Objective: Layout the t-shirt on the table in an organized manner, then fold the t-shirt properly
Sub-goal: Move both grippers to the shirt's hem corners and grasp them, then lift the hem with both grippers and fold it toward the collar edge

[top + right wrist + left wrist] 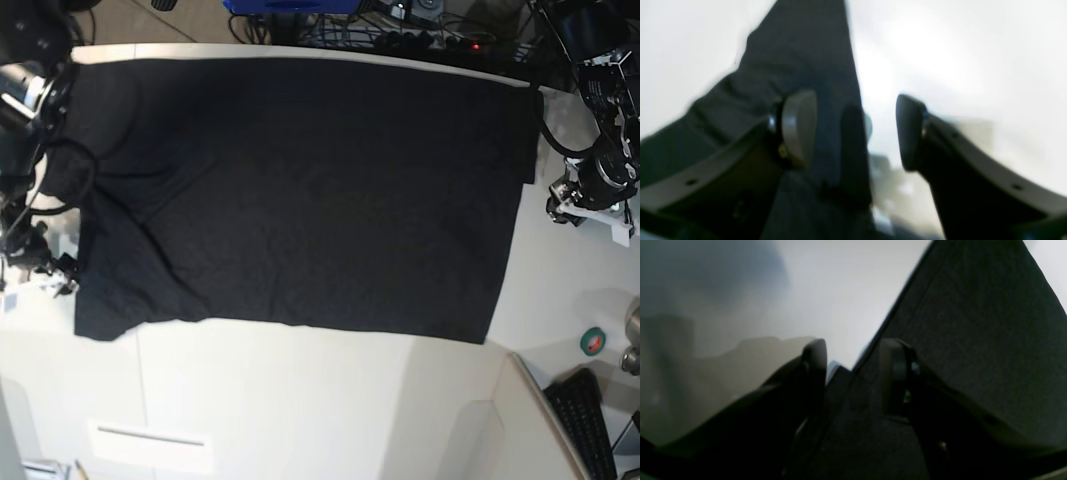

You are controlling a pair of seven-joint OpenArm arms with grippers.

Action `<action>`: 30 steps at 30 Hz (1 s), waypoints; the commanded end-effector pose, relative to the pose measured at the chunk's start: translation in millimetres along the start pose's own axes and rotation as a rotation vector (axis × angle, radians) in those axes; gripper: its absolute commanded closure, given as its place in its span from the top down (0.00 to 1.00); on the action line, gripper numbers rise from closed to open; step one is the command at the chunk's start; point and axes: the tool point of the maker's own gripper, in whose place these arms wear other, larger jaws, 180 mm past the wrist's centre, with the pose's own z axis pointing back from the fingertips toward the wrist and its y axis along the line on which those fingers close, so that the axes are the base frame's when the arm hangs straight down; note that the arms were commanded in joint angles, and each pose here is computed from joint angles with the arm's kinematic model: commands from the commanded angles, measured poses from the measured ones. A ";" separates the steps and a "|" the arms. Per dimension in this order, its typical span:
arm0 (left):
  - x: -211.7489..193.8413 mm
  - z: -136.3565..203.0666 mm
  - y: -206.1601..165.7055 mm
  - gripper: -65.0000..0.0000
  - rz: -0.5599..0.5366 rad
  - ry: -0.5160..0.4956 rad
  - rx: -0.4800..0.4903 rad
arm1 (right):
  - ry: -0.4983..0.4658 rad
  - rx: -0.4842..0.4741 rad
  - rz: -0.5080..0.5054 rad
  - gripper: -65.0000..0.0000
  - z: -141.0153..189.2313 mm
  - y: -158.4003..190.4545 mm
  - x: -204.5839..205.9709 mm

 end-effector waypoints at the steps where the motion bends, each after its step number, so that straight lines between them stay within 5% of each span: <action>1: 18.3 5.6 0.5 0.39 -0.015 -0.048 -0.001 | -0.059 0.014 0.013 0.52 -1.0 5.1 27.0; 7: 19.5 5.5 -0.3 0.39 -0.015 -0.051 -0.003 | 0.011 0.017 0.156 0.52 -22.0 20.1 -2.0; 16: 17.7 5.6 0.8 0.39 -0.015 -0.047 0.000 | 0.032 -0.010 0.143 0.51 -27.4 24.9 -18.2; 18: 17.7 5.6 0.8 0.39 -0.015 -0.047 0.000 | 0.031 -0.010 0.142 0.43 -27.7 25.5 -18.5; 22: 18.3 5.6 0.5 0.39 -0.015 -0.048 -0.001 | 0.019 -0.010 0.138 0.02 -27.5 25.3 -15.8; 30: 24.2 -9.7 -15.6 0.39 -0.040 -0.019 -0.030 | -0.080 -0.001 0.145 0.00 -26.4 29.0 4.2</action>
